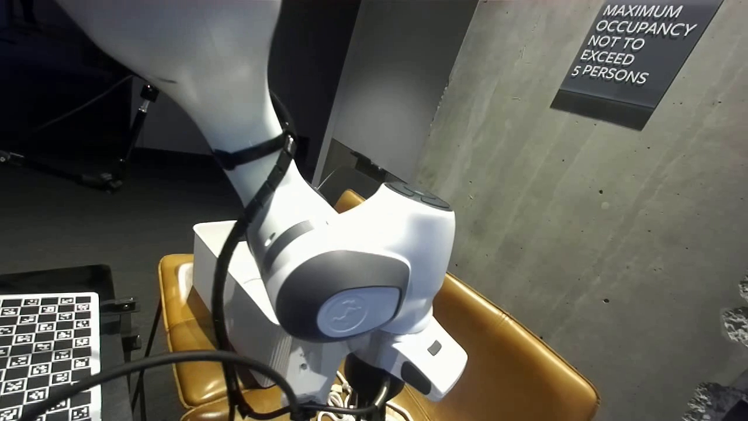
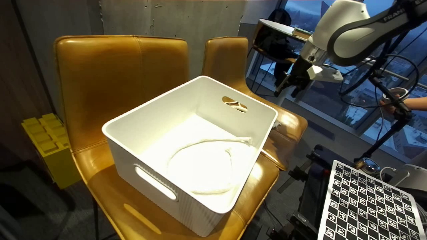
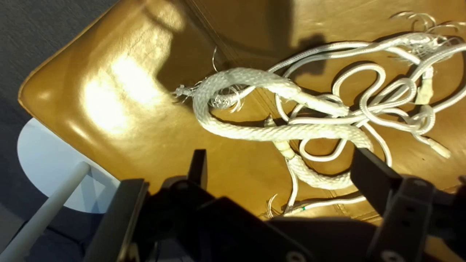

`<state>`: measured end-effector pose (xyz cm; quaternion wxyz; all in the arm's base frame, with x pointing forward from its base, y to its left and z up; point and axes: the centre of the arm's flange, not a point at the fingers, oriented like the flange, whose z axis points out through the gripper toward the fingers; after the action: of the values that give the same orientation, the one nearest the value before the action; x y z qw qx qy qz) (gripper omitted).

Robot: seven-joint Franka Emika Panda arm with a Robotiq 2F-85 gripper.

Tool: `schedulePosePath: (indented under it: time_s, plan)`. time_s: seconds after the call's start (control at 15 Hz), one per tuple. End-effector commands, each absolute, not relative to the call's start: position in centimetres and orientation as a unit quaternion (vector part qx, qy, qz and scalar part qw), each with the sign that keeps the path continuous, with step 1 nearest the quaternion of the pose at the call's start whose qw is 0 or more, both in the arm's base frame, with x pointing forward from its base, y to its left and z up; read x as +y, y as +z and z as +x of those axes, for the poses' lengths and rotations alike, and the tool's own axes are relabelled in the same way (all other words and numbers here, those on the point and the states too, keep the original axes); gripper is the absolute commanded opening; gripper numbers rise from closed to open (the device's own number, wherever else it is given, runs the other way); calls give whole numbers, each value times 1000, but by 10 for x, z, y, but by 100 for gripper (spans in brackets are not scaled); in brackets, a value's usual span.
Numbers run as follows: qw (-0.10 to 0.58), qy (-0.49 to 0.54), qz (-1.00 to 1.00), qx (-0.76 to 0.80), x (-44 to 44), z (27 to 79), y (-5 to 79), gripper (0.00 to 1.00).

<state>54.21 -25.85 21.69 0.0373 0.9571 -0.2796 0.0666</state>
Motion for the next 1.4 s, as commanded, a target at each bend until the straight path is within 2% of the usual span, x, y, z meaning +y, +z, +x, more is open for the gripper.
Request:
schedulePosePath:
  time_s: [0.0,0.2,0.73,1.33]
  plan:
    - [63,39,966,-247,-262,609,207,100]
    - [83,3,974,-209,-259,629,194,100]
    - [120,-67,987,-83,-271,587,144,100]
    - [160,-69,985,8,-285,595,103,100]
